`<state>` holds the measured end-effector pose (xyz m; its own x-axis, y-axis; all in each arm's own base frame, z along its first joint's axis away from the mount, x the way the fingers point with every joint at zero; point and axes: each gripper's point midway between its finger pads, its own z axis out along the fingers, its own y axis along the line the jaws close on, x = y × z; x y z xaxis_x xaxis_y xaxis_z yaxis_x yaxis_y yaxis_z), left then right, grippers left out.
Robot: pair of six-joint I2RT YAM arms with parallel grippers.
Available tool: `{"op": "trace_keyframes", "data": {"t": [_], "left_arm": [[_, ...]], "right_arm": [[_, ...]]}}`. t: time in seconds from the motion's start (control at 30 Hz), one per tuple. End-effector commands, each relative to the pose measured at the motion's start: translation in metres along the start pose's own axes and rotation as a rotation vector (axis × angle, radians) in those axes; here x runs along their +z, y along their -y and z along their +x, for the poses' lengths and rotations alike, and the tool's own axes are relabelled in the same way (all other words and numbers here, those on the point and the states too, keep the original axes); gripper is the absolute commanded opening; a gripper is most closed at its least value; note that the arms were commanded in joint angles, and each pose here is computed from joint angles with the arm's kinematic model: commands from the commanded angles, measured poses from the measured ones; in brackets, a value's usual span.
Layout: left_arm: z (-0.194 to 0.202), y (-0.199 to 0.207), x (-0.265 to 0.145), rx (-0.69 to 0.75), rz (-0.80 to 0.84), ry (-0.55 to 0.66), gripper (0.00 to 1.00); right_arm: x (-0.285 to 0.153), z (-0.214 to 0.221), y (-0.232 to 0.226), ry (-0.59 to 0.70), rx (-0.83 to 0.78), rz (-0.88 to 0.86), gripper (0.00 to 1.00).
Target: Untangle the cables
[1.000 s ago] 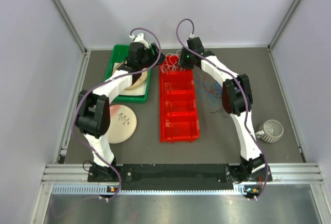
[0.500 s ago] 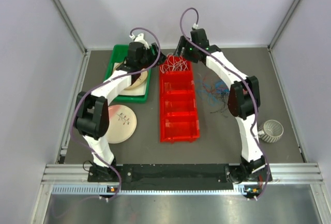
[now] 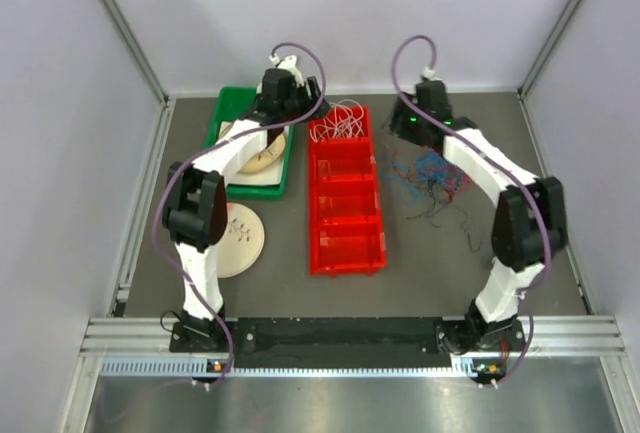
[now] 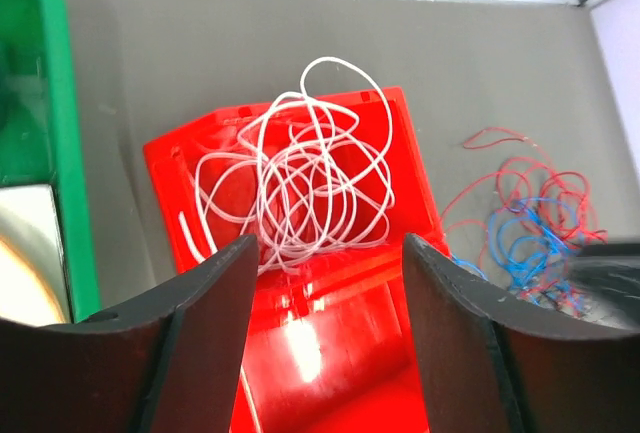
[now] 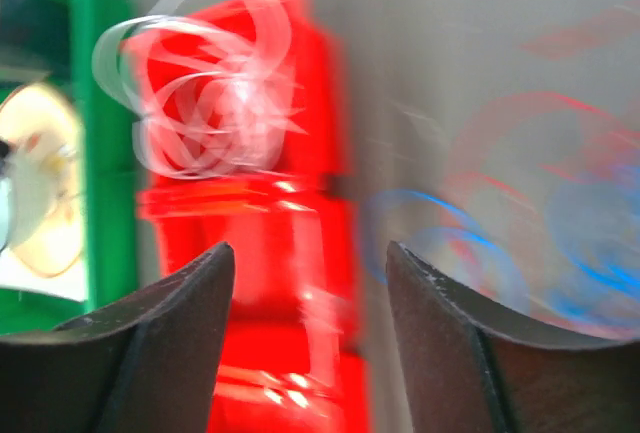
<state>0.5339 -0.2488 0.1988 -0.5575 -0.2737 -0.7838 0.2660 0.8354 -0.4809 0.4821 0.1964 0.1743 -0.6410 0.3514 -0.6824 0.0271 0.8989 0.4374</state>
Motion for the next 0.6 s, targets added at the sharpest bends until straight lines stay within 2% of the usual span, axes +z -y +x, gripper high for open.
{"op": "trace_keyframes", "data": {"t": [0.0, 0.17, 0.3, 0.37, 0.5, 0.57], "left_arm": [[-0.015, 0.014, 0.018, 0.112, -0.005, 0.036, 0.68], [-0.015, -0.009, 0.051, 0.176, -0.092, 0.047, 0.89], [-0.006, -0.011, 0.073, 0.215, -0.083, 0.027, 0.89], [0.000, -0.010, 0.083, 0.224, -0.066, 0.016, 0.86], [0.015, -0.014, 0.095, 0.265, -0.086, -0.003, 0.70], [0.021, -0.019, 0.096, 0.268, -0.095, -0.014, 0.51]], "right_arm": [[-0.048, -0.052, 0.046, 0.208, 0.092, 0.024, 0.61], [-0.072, -0.042, 0.065, 0.217, 0.059, 0.060, 0.63], [-0.083, -0.036, 0.066, 0.209, 0.036, 0.055, 0.64], [-0.087, -0.036, 0.065, 0.212, 0.034, 0.052, 0.64], [-0.088, -0.038, 0.062, 0.214, 0.042, 0.043, 0.64], [-0.088, -0.038, 0.062, 0.212, 0.046, 0.038, 0.64]]}}
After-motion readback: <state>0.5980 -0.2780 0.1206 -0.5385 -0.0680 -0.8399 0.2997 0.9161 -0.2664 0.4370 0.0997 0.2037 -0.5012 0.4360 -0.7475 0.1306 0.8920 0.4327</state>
